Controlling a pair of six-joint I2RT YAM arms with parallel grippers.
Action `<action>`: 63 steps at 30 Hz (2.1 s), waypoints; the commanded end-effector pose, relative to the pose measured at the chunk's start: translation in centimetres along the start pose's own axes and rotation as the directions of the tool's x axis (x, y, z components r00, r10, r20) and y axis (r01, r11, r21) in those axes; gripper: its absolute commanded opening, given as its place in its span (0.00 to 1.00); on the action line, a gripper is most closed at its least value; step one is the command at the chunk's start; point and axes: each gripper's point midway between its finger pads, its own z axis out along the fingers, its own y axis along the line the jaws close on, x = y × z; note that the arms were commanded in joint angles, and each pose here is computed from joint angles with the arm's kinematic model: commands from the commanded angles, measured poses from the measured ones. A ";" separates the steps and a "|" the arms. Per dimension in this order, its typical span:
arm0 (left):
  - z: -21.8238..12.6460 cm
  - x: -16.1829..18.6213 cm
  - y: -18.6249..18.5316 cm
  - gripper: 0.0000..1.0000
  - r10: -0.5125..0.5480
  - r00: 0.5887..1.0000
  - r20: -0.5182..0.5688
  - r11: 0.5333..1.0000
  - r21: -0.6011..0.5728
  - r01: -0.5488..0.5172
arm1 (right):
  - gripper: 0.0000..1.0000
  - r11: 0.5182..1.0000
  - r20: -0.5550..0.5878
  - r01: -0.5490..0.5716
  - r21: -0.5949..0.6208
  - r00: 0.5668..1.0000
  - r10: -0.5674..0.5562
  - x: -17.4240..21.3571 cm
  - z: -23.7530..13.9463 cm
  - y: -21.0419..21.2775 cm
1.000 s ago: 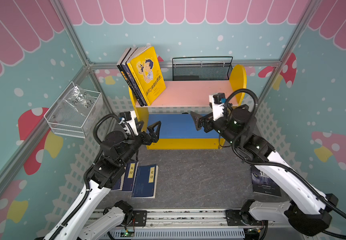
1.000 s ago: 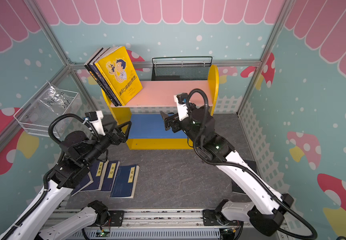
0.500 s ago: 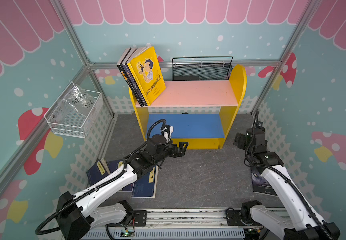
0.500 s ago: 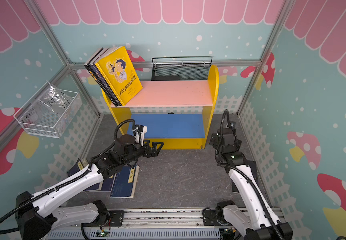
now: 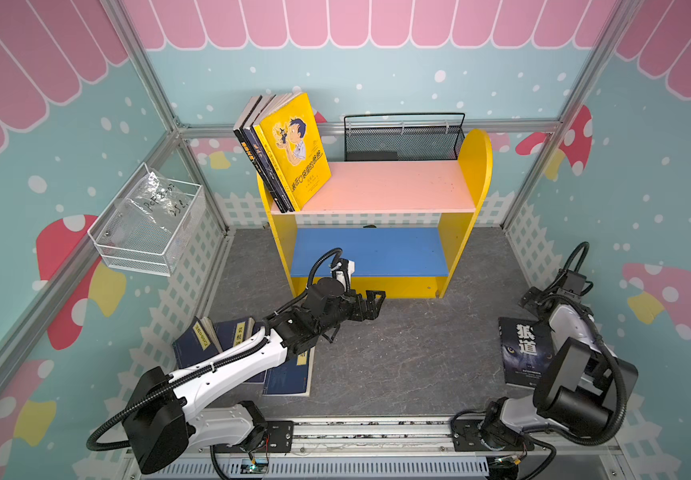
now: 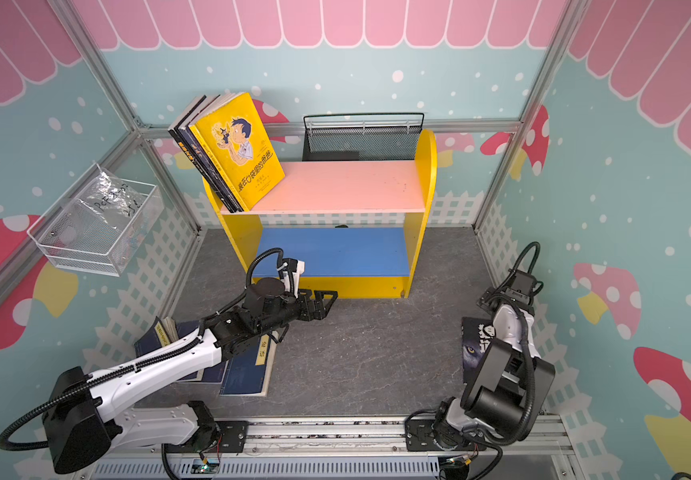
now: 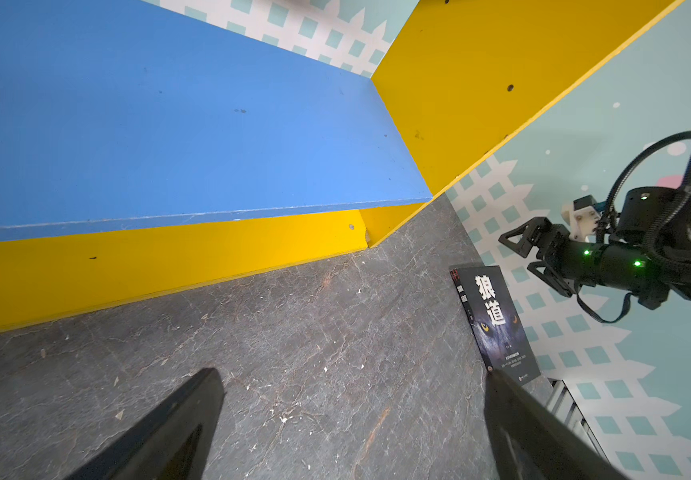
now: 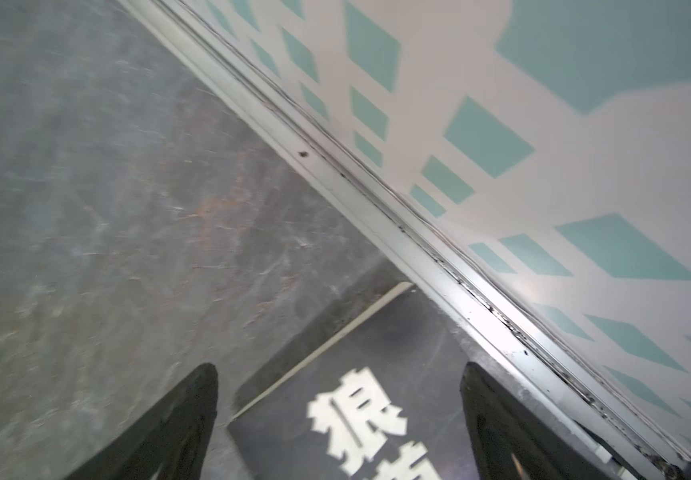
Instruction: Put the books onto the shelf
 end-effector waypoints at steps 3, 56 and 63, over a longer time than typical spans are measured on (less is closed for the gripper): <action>0.8 -1.1 -1.6 0.99 -0.011 1.000 0.010 0.999 0.046 0.011 | 0.91 0.999 -0.078 -0.037 0.017 0.996 0.038 2.1 2.9 -1.4; 12.9 22.1 -16.0 0.99 -0.032 0.796 -0.604 0.919 0.296 0.262 | 0.85 0.979 -0.241 -0.044 -0.198 0.970 -0.005 11.8 0.7 4.4; 16.4 25.0 -16.9 0.99 -0.089 0.777 -0.623 0.951 0.180 0.253 | 0.85 0.959 -0.274 -0.074 -0.273 0.962 -0.004 14.2 0.8 5.2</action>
